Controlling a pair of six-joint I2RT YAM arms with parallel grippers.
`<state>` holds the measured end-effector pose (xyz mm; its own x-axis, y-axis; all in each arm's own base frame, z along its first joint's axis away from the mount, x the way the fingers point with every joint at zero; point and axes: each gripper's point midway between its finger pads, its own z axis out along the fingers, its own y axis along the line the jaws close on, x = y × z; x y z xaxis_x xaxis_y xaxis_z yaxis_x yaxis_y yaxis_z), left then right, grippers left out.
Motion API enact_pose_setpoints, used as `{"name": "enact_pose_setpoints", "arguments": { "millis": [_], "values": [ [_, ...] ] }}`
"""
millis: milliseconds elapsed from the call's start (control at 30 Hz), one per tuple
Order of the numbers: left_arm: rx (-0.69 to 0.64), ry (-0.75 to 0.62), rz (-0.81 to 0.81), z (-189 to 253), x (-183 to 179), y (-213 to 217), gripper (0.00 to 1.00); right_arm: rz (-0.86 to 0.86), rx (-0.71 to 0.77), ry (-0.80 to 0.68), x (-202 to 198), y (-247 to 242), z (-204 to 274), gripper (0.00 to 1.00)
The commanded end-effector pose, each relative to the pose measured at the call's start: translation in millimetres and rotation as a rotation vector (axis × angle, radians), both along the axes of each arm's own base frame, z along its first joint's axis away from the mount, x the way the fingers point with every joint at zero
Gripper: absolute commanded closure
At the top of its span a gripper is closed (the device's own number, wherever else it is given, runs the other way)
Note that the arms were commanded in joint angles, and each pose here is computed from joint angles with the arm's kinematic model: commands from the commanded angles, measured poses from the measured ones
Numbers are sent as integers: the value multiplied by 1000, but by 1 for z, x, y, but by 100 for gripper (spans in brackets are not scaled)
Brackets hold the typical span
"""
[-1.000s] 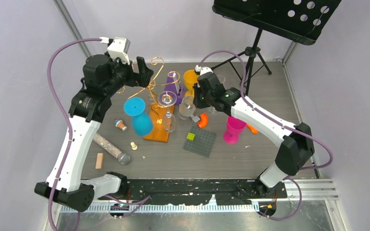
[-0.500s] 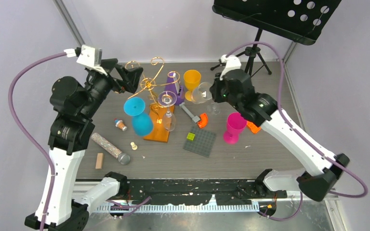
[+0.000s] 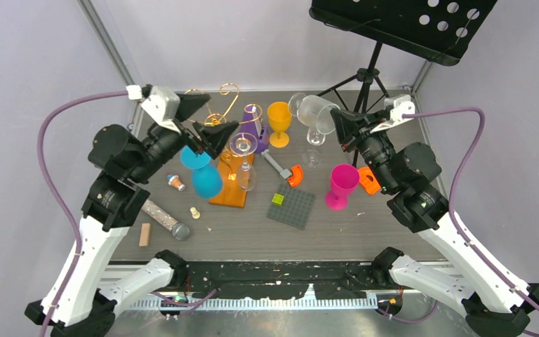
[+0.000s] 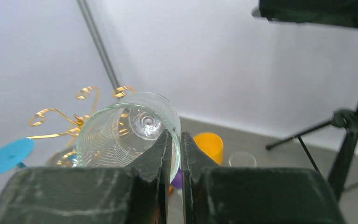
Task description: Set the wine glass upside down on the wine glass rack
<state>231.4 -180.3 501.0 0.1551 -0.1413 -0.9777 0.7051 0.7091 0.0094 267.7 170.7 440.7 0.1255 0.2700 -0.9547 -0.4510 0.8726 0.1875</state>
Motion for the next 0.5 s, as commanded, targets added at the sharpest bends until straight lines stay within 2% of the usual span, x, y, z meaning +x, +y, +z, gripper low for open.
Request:
{"name": "enact_pose_setpoints", "arguments": {
  "millis": [0,133,300,467],
  "values": [
    [-2,-107,-9,12,-3,-17,13,111,203,-361,-41,-5,95,95],
    [6,-121,20,9,4,-27,17,210,260,-464,-65,-1,107,95],
    [-61,-186,45,17,7,-33,26,346,278,-518,-90,10,116,95],
    [-76,-243,19,19,0,-47,29,411,315,-569,-104,12,120,95]
  ]
}}
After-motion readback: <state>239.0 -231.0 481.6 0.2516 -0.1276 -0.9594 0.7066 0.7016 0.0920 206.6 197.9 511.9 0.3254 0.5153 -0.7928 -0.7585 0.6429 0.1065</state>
